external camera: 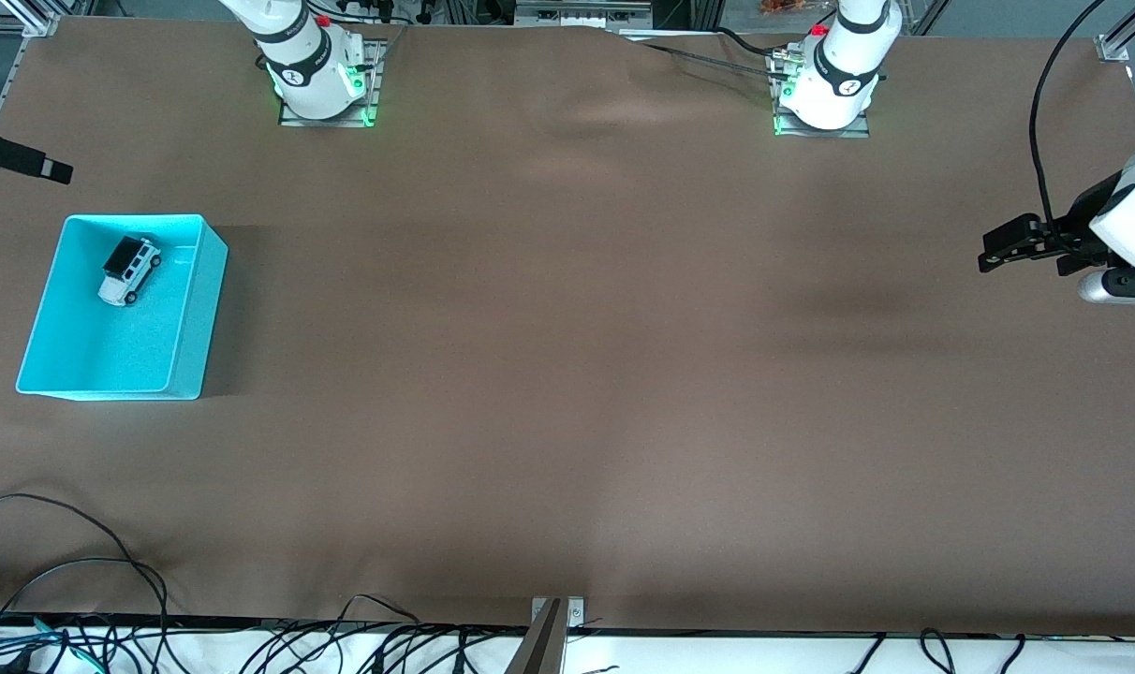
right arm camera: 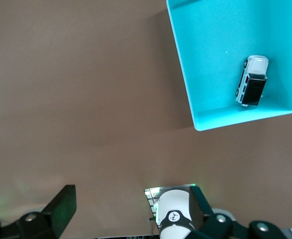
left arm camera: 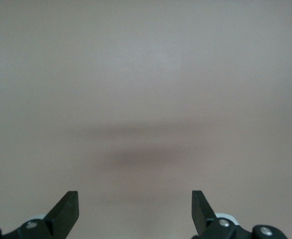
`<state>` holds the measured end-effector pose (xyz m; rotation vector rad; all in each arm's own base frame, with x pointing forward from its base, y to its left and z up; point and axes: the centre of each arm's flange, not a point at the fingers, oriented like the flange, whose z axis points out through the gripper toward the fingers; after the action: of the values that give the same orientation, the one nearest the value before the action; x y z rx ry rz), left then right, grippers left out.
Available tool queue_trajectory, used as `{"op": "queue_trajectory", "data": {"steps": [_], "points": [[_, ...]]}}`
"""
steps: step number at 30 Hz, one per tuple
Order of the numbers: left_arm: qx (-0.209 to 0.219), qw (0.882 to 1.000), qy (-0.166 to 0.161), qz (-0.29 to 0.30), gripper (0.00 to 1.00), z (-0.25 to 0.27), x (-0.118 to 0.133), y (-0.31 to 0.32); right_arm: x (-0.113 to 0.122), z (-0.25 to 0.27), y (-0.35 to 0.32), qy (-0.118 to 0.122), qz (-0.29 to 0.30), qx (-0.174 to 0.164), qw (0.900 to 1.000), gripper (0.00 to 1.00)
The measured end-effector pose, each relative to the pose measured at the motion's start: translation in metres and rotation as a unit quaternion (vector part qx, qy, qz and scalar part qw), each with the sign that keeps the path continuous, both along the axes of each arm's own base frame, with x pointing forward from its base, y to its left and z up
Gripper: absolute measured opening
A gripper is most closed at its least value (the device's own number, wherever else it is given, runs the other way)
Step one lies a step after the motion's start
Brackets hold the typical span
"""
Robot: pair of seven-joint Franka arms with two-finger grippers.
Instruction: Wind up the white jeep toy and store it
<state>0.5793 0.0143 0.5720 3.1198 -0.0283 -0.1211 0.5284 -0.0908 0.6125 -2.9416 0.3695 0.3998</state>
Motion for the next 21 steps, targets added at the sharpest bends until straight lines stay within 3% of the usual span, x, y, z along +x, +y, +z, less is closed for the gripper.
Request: {"op": "queue_trajectory", "data": {"steps": [15,21], "points": [[0.0,1.0,0.0,0.0,1.0,0.0,0.0,0.0,0.001,0.007,0.032,-0.042,0.028,-0.012,0.999,1.0],[0.0,1.0,0.0,0.0,1.0,0.0,0.0,0.0,0.0,0.005,0.058,-0.049,0.053,-0.022,0.997,1.0]]}}
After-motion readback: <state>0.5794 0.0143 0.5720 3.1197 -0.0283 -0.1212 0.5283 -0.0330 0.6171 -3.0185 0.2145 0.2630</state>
